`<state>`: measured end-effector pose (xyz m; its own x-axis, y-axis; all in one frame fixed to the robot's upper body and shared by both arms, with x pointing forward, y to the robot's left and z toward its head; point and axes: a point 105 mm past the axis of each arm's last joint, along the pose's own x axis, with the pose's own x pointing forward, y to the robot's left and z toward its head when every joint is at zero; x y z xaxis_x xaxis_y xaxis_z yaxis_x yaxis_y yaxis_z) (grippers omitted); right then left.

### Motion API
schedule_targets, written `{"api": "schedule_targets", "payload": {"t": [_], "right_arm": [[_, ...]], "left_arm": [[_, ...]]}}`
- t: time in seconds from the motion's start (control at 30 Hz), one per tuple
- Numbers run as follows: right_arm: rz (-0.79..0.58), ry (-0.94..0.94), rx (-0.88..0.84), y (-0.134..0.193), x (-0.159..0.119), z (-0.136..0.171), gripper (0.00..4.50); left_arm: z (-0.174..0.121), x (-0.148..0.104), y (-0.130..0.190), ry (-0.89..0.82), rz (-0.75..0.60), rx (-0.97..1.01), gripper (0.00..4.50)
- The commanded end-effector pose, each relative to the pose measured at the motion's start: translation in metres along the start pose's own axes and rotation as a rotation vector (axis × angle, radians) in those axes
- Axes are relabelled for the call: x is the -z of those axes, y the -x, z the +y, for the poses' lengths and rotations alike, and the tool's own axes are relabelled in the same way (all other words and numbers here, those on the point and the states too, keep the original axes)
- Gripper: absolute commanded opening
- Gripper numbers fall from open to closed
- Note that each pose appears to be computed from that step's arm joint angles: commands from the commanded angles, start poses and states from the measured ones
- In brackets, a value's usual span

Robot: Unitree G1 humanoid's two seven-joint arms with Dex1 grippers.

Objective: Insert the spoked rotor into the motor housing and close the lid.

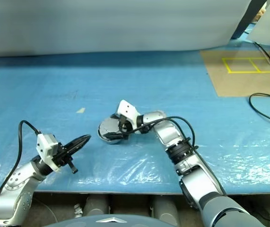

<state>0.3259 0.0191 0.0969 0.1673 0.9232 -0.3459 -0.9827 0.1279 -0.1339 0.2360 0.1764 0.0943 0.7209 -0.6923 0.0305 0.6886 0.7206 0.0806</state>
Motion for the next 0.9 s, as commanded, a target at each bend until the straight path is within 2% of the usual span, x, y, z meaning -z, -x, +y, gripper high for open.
{"api": "schedule_targets", "payload": {"t": [0.03, 0.1, 0.2, 0.5, 0.7, 0.83, 0.9], "right_arm": [[-0.002, 0.040, 0.005, -0.003, -0.006, 0.000, 4.31], [-0.001, 0.037, 0.002, -0.005, -0.005, 0.001, 3.90], [-0.005, 0.036, 0.000, -0.006, -0.005, 0.003, 2.99], [-0.013, 0.073, -0.006, -0.014, -0.016, 0.009, 2.99], [0.055, 0.083, 0.027, -0.020, -0.010, 0.009, 2.99], [0.035, -0.025, 0.032, -0.023, -0.016, 0.010, 2.99], [0.073, -0.013, 0.065, -0.023, -0.011, 0.004, 2.99]], "left_arm": [[0.001, -0.004, 0.000, -0.026, -0.025, 0.000, 0.00], [0.002, -0.004, -0.001, -0.028, -0.028, -0.002, 0.00], [0.006, -0.004, 0.001, -0.035, -0.036, -0.028, 0.00], [0.010, -0.003, 0.007, -0.042, -0.027, -0.063, 0.00], [0.011, 0.002, 0.011, -0.029, -0.018, -0.082, 0.00], [0.011, 0.006, 0.012, -0.024, -0.013, -0.084, 0.00], [0.010, 0.007, 0.011, -0.020, -0.013, -0.084, 0.00]]}}
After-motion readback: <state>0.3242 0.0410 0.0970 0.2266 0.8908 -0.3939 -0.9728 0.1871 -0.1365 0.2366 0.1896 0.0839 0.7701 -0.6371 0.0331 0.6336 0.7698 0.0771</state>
